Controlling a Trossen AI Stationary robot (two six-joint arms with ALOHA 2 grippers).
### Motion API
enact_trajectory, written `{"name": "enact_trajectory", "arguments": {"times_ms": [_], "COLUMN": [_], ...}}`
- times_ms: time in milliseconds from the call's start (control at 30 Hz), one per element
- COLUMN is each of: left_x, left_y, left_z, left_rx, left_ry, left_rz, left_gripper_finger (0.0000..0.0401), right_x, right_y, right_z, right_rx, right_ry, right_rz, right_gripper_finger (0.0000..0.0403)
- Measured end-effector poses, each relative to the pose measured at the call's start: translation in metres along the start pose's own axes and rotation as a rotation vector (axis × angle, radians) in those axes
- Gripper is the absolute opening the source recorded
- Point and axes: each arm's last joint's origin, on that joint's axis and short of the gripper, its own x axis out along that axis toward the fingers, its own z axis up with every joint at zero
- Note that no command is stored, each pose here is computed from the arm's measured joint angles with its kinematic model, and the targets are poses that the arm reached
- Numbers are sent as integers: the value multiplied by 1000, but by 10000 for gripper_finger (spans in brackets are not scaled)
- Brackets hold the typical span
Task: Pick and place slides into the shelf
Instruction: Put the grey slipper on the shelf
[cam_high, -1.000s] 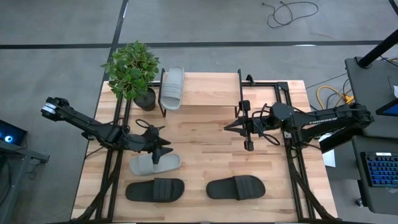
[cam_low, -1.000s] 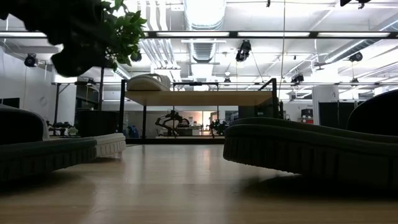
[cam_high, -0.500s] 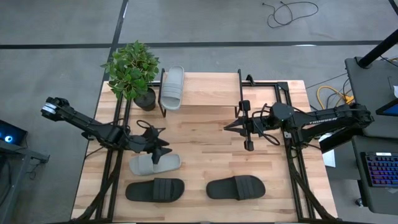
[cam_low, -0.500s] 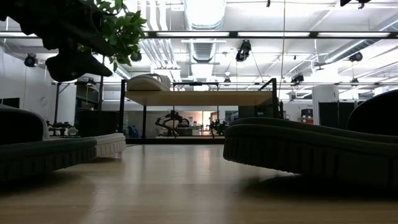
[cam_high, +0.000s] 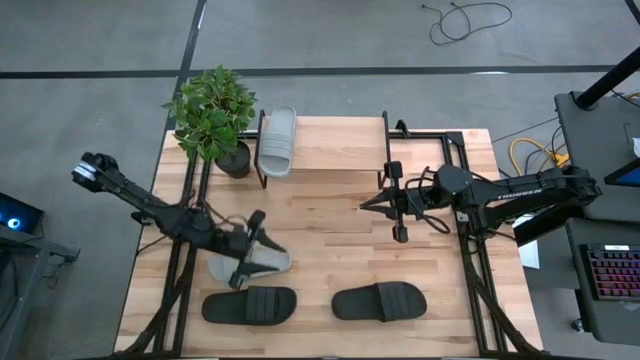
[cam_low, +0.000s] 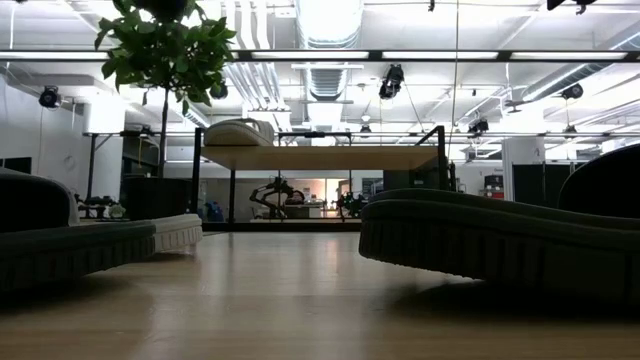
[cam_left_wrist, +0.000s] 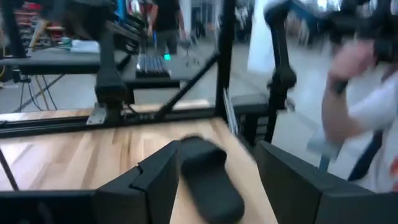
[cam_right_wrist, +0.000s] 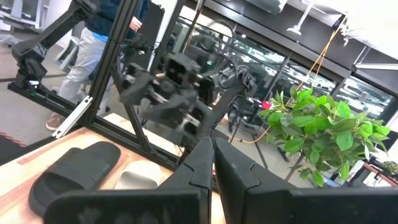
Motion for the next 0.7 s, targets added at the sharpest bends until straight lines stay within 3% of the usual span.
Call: {"name": "enact_trajectory", "arguments": {"times_ms": [133,267,467,700], "left_x": [3,1,2,-4], "left_y": [-15,-28,-43,-40], "left_z": [8,14,9,-5], "left_rx": [27,-39,-202,-194], "left_ry": [146,276,375,492], "left_rz": [142,299,334,391], "left_gripper_finger": [196,196,196,196], "right_x": [0,0,0,0], "right_y": [1,1,1,1], "right_z": [-1,-2,-2,-2], "right_rx": [2,14,28,28], "right_ry": [13,18,18,18], "right_rz": [6,9,8,8], "right_gripper_finger": [9,9,9,9]}}
